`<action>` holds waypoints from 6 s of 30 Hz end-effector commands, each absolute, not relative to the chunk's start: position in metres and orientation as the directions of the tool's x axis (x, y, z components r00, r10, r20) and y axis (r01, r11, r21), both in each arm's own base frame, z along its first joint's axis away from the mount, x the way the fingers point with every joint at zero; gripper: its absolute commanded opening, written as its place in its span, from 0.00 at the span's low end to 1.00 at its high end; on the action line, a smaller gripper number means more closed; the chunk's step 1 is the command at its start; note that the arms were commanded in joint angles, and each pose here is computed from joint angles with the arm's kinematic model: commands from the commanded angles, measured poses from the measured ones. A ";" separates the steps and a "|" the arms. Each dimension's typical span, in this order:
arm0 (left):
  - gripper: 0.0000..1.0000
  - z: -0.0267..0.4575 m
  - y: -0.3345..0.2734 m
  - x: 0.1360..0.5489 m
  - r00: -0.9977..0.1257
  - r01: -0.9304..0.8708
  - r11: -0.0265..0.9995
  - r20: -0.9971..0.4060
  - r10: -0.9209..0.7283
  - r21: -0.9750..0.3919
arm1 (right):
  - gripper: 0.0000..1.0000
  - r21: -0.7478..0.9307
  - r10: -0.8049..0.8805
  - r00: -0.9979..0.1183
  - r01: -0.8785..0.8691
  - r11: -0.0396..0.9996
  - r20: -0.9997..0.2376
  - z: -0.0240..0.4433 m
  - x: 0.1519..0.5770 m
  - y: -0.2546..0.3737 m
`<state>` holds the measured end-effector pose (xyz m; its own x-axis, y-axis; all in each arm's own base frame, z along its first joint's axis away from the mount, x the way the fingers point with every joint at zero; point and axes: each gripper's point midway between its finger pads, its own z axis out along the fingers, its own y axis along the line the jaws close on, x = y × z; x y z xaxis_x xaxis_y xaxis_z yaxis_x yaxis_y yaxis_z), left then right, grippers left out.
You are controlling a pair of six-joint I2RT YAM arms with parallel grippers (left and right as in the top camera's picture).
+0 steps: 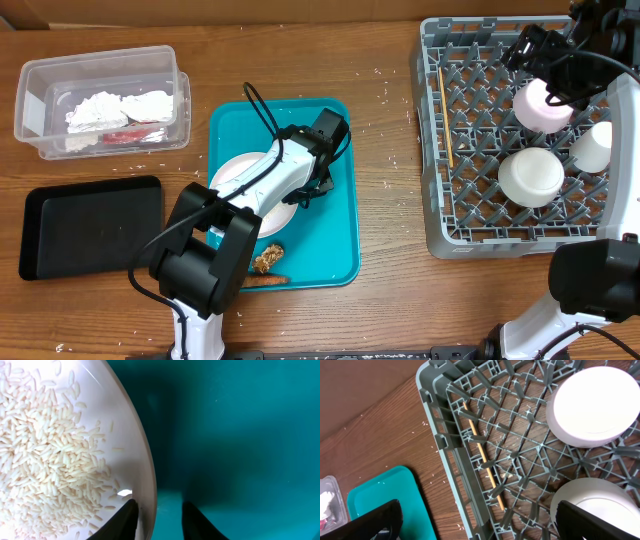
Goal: Sort waste into correct bins and load items into the dishwasher
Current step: 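Move the left gripper to the white plate and grasp its rim, then lift the plate with the left gripper over the black tray, then tilt the plate with the left gripper to pour rice onto black tray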
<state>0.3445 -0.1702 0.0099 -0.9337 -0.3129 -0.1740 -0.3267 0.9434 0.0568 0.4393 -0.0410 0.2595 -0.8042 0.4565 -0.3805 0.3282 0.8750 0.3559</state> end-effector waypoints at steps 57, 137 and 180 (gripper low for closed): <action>0.04 0.153 -0.017 0.364 -0.752 -0.659 0.722 -0.172 -0.636 0.211 | 1.00 0.360 0.458 -0.789 0.321 0.876 -0.410 0.271 0.442 -0.042; 0.04 0.217 0.187 0.347 -0.396 -0.719 0.169 0.197 -0.897 -0.674 | 1.00 0.360 0.458 -0.789 0.321 0.876 -0.410 0.271 0.442 -0.042; 0.04 0.253 0.199 0.339 -0.495 -0.471 0.116 0.153 -0.856 -0.874 | 1.00 0.360 0.458 -0.789 0.321 0.876 -0.410 0.271 0.442 -0.042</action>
